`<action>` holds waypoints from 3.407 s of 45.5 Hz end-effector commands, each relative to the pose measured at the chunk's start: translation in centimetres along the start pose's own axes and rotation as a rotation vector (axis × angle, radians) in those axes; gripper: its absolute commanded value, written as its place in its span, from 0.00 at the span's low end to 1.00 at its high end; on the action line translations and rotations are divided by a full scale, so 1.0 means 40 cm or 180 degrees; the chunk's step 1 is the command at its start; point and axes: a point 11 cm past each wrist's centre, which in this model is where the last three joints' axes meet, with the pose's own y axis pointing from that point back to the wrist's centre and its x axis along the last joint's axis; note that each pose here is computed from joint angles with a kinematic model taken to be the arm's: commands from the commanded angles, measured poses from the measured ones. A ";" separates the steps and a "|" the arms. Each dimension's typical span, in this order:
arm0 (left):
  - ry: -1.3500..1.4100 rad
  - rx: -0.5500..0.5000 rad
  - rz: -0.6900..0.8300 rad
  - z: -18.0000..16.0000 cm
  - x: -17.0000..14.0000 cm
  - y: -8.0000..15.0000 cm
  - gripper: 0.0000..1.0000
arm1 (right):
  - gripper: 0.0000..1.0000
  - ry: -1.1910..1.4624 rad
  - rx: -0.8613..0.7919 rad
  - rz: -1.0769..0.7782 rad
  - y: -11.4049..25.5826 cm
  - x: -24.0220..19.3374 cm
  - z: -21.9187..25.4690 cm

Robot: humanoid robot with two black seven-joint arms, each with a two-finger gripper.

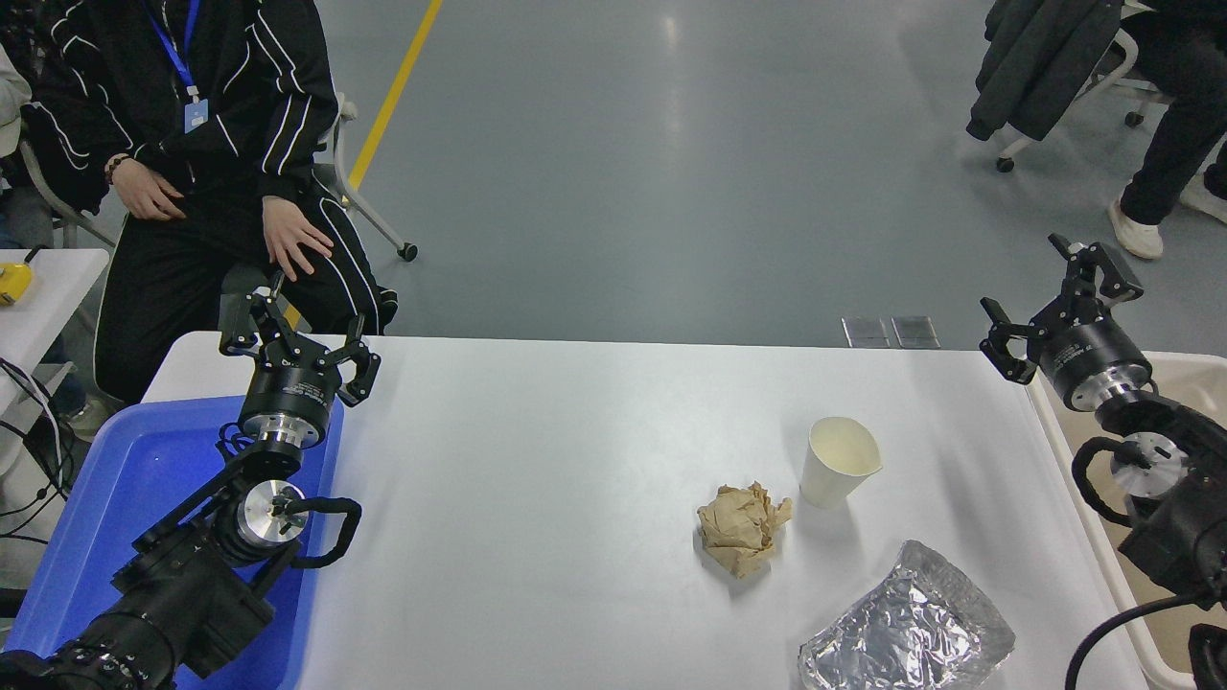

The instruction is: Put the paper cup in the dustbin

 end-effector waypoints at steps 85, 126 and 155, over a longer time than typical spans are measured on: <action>0.0000 0.0000 0.0000 0.000 0.000 0.000 1.00 | 1.00 0.0821 -0.0367 -0.0050 0.022 0.062 -0.037; 0.0000 0.0000 0.0000 0.000 0.000 0.000 1.00 | 1.00 0.4076 -0.1120 -0.2084 -0.154 -0.369 -0.215; 0.0000 0.0000 0.0000 0.000 0.000 0.000 1.00 | 1.00 0.4279 -0.0988 -0.2245 -0.175 -0.466 -0.234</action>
